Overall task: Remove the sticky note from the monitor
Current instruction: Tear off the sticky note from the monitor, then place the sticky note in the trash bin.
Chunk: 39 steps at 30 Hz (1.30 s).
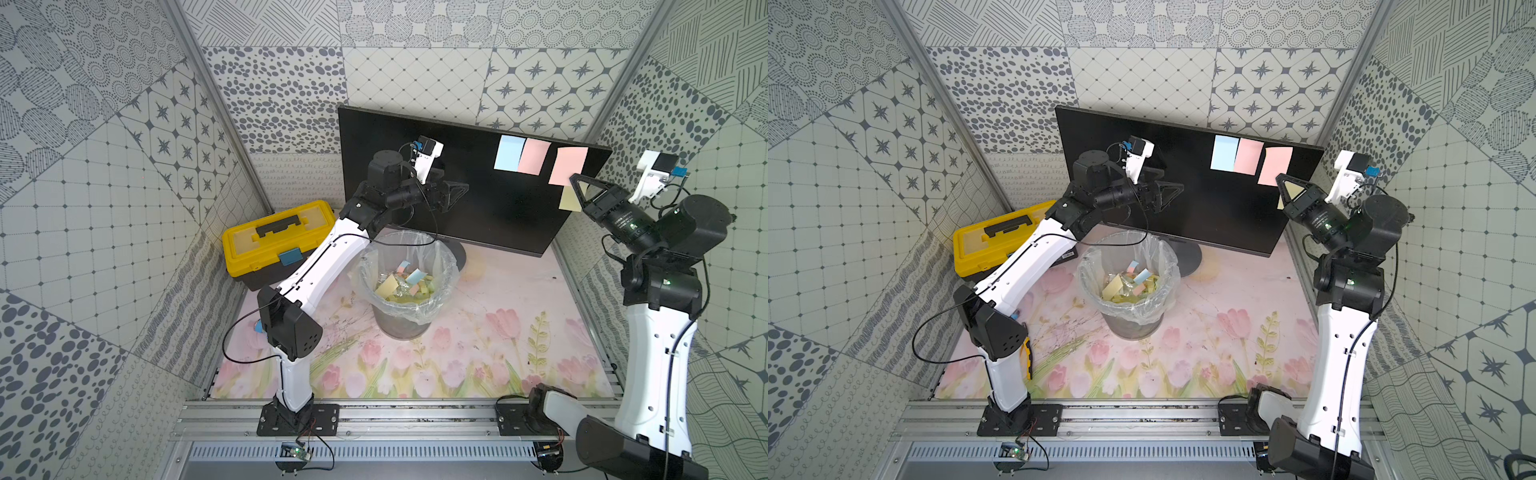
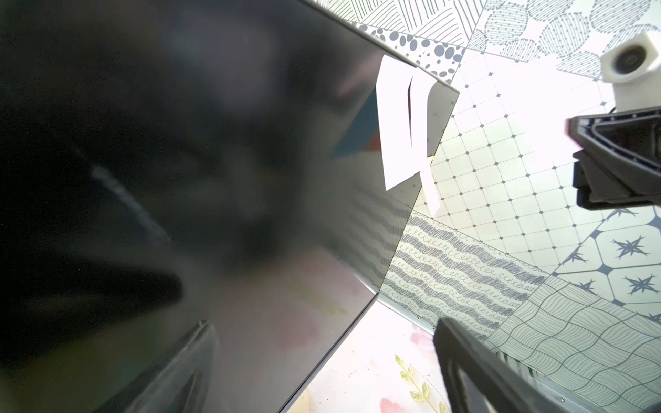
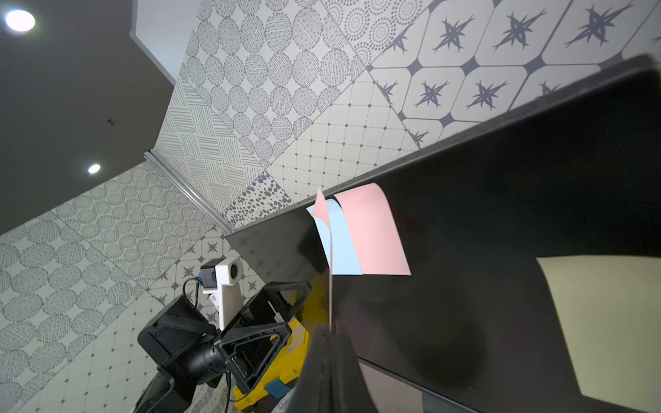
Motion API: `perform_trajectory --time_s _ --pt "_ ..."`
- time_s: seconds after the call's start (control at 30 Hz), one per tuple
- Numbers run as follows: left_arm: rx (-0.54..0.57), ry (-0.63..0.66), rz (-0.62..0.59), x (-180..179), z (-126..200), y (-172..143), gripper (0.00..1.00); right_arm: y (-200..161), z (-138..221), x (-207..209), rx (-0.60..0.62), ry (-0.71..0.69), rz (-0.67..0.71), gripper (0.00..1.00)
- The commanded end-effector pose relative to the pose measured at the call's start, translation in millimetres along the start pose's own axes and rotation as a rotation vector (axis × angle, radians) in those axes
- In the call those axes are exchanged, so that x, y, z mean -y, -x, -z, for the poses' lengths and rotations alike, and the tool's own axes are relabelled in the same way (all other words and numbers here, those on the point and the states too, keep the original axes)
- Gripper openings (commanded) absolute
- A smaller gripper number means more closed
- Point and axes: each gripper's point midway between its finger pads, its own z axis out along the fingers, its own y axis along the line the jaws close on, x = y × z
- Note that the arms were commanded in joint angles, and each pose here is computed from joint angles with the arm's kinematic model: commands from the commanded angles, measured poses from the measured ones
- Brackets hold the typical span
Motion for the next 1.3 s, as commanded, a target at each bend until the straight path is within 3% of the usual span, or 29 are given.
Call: perform_trajectory --time_s 0.0,0.23,0.5,0.73,0.97,1.27 --pt "0.053 0.064 -0.136 2.8 21.9 18.1 0.99 -16.2 -4.2 -31.4 -0.077 0.084 0.128 0.00" --pt "0.050 0.272 -0.182 -19.7 72.7 10.6 0.99 -80.1 -41.2 -46.5 -0.283 0.154 0.168 0.00" --pt "0.048 0.549 0.068 -81.4 154.8 -15.1 0.99 -150.5 -73.5 -55.9 -0.521 0.158 0.275 0.00" --pt "0.052 0.779 0.134 -114.7 210.7 -36.4 0.99 -224.1 -85.9 -59.6 -0.767 0.157 0.404 0.00" --pt "0.047 0.823 0.137 -121.6 223.1 -40.9 0.99 -294.5 -88.9 -61.6 -1.025 0.163 0.533 0.00" --pt "0.040 0.820 0.138 -125.8 219.7 -44.3 0.99 -349.8 -84.3 -62.2 -1.212 0.201 0.649 0.00"
